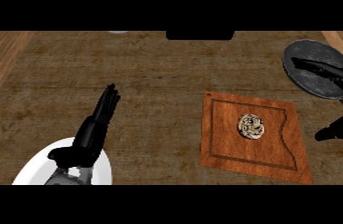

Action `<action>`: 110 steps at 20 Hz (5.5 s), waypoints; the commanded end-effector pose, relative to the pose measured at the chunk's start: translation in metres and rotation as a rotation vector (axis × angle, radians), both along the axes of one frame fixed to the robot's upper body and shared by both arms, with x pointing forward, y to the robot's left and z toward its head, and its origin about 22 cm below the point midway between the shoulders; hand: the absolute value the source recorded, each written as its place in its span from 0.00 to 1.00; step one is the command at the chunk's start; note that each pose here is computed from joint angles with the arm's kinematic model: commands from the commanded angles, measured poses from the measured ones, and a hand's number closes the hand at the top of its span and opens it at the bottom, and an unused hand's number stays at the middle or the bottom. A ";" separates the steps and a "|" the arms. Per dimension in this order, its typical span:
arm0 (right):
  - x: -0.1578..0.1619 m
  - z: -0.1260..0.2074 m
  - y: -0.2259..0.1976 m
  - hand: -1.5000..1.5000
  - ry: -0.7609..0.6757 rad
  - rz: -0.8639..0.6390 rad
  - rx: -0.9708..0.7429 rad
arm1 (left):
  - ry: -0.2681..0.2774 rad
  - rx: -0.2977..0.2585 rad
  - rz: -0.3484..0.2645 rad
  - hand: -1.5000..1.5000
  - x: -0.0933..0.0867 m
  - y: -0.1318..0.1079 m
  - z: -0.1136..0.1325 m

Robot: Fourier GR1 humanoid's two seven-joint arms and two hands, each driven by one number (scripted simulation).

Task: Pick the cupcake from the cutting board and place it in the pan

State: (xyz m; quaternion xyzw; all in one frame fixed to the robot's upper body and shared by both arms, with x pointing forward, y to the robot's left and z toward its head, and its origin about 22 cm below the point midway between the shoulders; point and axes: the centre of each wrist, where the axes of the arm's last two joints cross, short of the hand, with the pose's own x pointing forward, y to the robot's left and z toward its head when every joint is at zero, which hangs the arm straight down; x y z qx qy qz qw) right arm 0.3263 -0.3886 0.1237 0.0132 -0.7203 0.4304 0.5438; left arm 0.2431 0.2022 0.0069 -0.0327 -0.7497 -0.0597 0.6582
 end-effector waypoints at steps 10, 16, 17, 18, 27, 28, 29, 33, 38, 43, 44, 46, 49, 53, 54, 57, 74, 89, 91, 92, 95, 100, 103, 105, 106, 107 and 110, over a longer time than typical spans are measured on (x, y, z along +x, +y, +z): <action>-0.002 -0.030 0.107 0.00 0.005 0.201 -0.583 | 0.008 0.001 -0.006 0.50 0.007 0.008 0.005; -0.002 -0.049 0.090 0.00 0.062 0.184 -0.653 | -0.005 0.006 0.008 0.50 0.000 0.012 0.005; -0.006 -0.055 0.104 0.00 0.066 0.185 -0.631 | -0.006 0.009 0.006 0.50 0.004 0.011 0.008; -0.006 -0.059 0.114 0.00 0.075 0.178 -0.625 | -0.002 0.013 -0.007 0.50 0.018 0.017 0.010; -0.006 -0.061 0.107 0.00 0.097 0.125 -0.613 | -0.003 0.006 0.009 0.50 -0.006 -0.003 0.001; -0.002 -0.069 0.122 0.00 0.090 0.132 -0.586 | 0.005 0.001 0.013 0.50 -0.004 -0.006 -0.001; -0.012 -0.096 0.102 0.00 0.100 0.133 -0.586 | -0.002 0.016 0.019 0.50 0.016 -0.005 0.012; 0.001 -0.094 0.102 0.00 0.090 0.147 -0.569 | 0.010 0.015 0.017 0.50 -0.006 0.002 0.000; 0.010 -0.092 0.127 0.00 0.130 0.135 -0.616 | -0.003 0.011 0.019 0.50 0.003 -0.011 0.012; 0.016 -0.117 0.143 0.00 0.135 0.141 -0.666 | 0.009 0.003 -0.008 0.50 0.010 -0.017 -0.004; 0.007 -0.127 0.141 1.00 0.155 0.238 -0.718 | 0.003 0.021 0.015 0.50 0.006 -0.001 -0.005; 0.018 -0.124 0.130 1.00 0.078 0.256 -0.743 | 0.002 -0.002 -0.003 0.50 0.000 -0.005 0.001; 0.003 -0.134 0.122 1.00 0.039 0.266 -0.758 | -0.021 0.006 0.001 0.50 0.000 -0.009 0.007; 0.005 -0.131 0.120 1.00 0.007 0.225 -0.739 | 0.000 -0.009 -0.013 0.50 0.005 -0.001 0.010; 0.009 -0.141 0.132 1.00 -0.007 0.237 -0.734 | 0.009 0.006 0.000 0.50 -0.010 0.008 0.013; 0.020 -0.121 0.127 1.00 -0.075 0.181 -0.695 | 0.011 -0.017 0.010 0.50 0.000 0.018 -0.003; 0.019 -0.040 0.177 1.00 -0.292 -0.793 -0.525 | 0.016 0.008 0.020 0.50 0.004 -0.001 -0.003; 0.030 0.001 0.097 1.00 -0.225 -1.121 -0.198 | 0.006 0.006 0.015 0.50 0.012 0.014 0.003; 0.037 -0.019 0.070 1.00 -0.231 -1.186 -0.239 | -0.006 -0.017 0.004 0.50 -0.003 0.006 0.005; 0.039 -0.024 0.054 1.00 -0.270 -1.189 -0.223 | 0.008 -0.010 -0.010 0.50 0.006 0.004 -0.001; 0.038 -0.040 0.024 1.00 -0.341 -1.248 -0.255 | -0.011 0.000 -0.011 0.50 0.004 0.011 0.005; 0.048 -0.040 -0.012 1.00 -0.470 -1.327 -0.355 | -0.014 0.001 -0.009 0.50 0.010 0.001 -0.003; 0.052 -0.039 -0.027 1.00 -0.488 -1.416 -0.239 | -0.036 0.013 -0.038 0.50 0.004 0.001 -0.001; 0.042 -0.062 -0.037 1.00 -0.491 -1.408 -0.240 | -0.031 -0.014 -0.033 0.50 0.011 -0.023 -0.002; 0.057 -0.024 -0.046 1.00 -0.483 -1.415 -0.221 | -0.007 -0.007 -0.036 0.50 0.000 -0.003 0.000; 0.050 -0.023 -0.058 1.00 -0.493 -1.429 -0.212 | -0.006 -0.003 -0.056 0.50 0.010 -0.012 0.004; 0.043 -0.047 -0.063 1.00 -0.508 -1.417 -0.236 | -0.020 0.002 -0.039 0.50 0.006 -0.005 0.011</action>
